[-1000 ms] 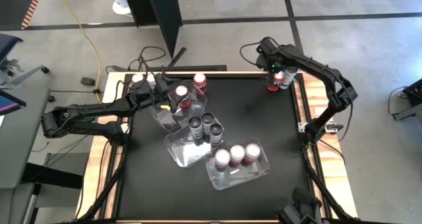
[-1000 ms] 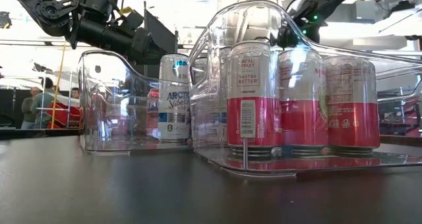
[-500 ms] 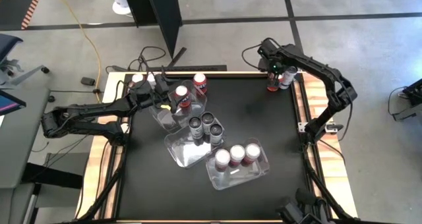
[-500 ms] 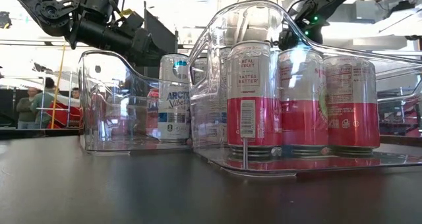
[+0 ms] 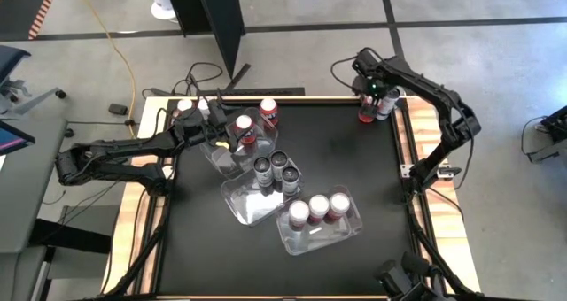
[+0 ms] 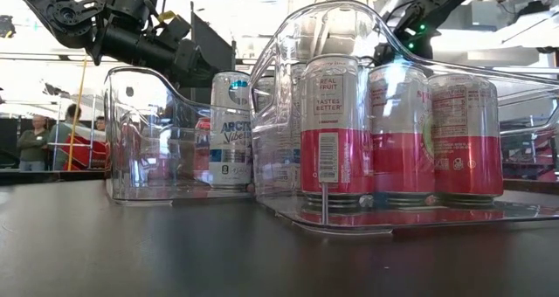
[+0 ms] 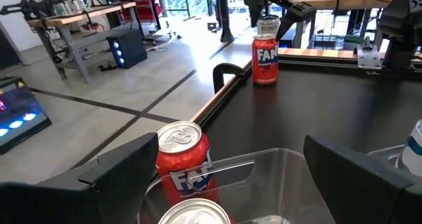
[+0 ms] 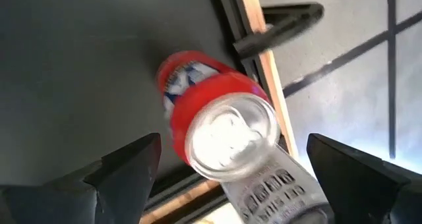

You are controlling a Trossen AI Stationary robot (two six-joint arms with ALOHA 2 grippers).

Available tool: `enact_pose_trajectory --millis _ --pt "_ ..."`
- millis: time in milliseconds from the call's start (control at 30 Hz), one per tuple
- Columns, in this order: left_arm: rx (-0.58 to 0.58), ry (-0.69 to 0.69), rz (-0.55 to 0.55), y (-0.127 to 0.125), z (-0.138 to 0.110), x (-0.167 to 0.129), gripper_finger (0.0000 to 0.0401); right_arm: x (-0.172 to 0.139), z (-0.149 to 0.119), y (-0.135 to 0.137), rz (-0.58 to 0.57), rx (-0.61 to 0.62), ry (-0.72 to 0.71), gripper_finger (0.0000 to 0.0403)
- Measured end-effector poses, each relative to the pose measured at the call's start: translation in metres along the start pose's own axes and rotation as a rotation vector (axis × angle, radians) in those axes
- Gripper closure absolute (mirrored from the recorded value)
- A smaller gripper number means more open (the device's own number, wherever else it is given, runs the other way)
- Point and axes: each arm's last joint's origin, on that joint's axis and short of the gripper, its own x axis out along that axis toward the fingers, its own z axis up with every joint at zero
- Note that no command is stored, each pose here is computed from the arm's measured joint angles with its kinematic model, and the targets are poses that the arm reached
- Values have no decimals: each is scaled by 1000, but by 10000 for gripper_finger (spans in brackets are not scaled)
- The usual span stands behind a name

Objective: Sort soda cans
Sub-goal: Put the top right orange soda can in the top left transparent bin

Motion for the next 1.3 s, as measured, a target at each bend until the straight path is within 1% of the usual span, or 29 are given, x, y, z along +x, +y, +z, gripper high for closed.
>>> enact_pose_trajectory --millis 300,533,833,1000,1133,1300 --pt "24 0 0 0 0 0 25 3 0 -2 48 6 -24 3" --pt "36 0 0 0 0 0 25 22 6 -2 86 16 35 3" --pt "37 1 0 0 0 0 25 54 10 1 149 31 165 3" --pt "37 2 0 0 0 0 25 68 15 4 180 44 201 3" --pt "37 2 0 0 0 0 25 75 17 5 194 61 221 15" --pt "37 2 0 0 0 0 25 81 19 7 205 67 237 44"
